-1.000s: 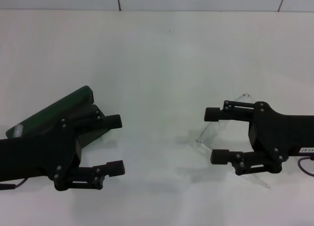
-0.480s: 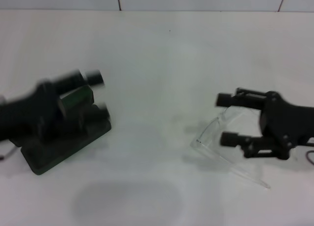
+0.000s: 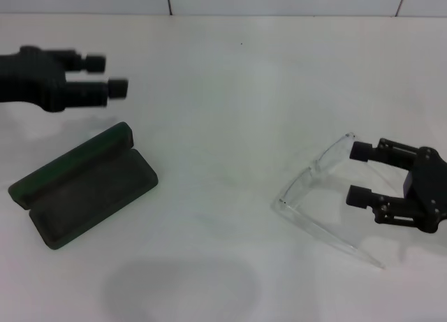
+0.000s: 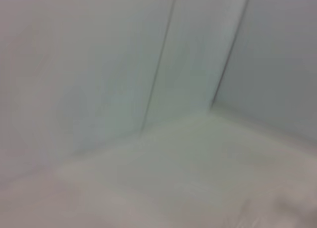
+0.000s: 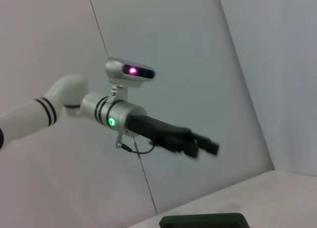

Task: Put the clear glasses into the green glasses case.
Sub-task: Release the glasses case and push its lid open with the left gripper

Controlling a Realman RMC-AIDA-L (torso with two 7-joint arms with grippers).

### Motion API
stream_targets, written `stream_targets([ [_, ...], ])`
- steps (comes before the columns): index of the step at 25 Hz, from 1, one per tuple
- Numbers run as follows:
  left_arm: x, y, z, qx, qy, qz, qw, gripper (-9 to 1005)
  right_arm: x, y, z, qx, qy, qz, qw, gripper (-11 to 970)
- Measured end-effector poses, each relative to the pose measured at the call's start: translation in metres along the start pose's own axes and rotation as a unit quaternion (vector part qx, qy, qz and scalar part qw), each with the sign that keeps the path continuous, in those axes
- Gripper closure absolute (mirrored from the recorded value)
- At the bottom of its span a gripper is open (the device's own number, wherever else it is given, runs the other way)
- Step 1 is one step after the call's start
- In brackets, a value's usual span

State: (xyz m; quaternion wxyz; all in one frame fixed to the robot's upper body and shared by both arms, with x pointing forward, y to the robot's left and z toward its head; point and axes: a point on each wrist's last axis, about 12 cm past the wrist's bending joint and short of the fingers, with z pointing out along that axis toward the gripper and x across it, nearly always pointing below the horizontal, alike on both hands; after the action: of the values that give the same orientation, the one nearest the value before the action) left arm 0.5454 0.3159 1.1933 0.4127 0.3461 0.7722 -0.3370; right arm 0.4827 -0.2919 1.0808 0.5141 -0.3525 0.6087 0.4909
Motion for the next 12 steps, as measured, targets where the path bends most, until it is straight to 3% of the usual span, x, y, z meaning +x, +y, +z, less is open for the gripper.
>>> stream_targets([
  [2,0.0,0.003,0.008,-0.043,0.086,-0.004,0.995,259,0.003,0.003,-0.001,0.003,-0.004,0.004,1.0,178],
  [5,0.005,0.005,0.018,-0.073,0.154,-0.007,0.985,282,0.005,0.005,-0.001,0.006,-0.009,0.005,1.0,178],
  [12,0.005,0.006,0.02,-0.09,0.189,-0.018,0.978,340,0.002,0.003,0.001,0.007,-0.014,0.001,1.0,179],
])
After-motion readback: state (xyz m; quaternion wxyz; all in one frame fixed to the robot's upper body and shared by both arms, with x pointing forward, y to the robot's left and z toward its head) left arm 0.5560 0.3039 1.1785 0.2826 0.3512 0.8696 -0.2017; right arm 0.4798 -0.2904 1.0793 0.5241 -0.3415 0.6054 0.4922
